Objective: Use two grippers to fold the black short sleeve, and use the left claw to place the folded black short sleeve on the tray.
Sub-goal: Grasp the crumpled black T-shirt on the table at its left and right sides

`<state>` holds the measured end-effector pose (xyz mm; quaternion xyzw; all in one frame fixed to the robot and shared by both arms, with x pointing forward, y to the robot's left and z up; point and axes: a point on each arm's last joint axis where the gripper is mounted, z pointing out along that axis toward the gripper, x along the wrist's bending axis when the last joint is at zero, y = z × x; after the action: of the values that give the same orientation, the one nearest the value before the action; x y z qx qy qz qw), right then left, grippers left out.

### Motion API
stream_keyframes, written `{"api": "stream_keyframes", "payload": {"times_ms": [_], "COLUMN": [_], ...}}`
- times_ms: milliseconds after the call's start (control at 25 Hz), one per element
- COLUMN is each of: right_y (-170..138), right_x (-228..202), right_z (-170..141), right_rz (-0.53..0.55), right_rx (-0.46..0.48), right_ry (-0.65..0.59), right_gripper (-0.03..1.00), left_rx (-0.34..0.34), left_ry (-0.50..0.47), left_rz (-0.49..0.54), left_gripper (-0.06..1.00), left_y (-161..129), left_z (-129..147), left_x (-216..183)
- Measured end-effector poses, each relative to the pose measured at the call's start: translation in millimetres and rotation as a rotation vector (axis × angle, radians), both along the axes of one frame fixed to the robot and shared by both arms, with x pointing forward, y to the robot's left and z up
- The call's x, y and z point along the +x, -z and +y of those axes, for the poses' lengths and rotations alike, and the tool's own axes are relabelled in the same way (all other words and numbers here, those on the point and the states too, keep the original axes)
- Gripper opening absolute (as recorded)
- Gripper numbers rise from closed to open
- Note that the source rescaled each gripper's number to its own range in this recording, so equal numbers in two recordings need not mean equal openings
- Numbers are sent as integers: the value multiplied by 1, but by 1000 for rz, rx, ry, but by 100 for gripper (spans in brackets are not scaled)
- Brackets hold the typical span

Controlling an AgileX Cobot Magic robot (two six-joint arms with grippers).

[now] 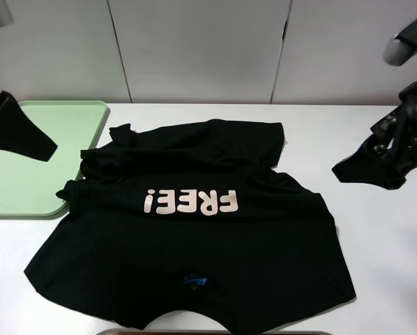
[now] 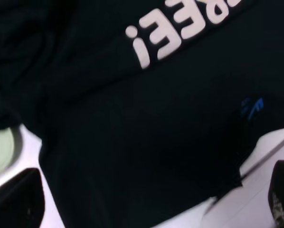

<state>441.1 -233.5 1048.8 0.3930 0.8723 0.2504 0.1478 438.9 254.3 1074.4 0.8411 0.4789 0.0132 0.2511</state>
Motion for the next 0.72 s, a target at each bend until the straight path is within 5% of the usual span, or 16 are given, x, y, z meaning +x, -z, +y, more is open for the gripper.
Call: {"api": "stream_keyframes", "payload": {"times_ms": [320, 720], "right_y": [63, 117], "right_x": [47, 67], "right_z": [8, 8], "right_rz": [107, 207], "right_rx": [-86, -188], "right_ry": [-58, -112], "right_gripper": [100, 100], "left_rx": [9, 81], "left_ry": [143, 239], "left_rz": [-78, -15], "left_gripper": [93, 93], "left_y": [30, 70], "left_z": [-26, -42], "left_x": [40, 60]}}
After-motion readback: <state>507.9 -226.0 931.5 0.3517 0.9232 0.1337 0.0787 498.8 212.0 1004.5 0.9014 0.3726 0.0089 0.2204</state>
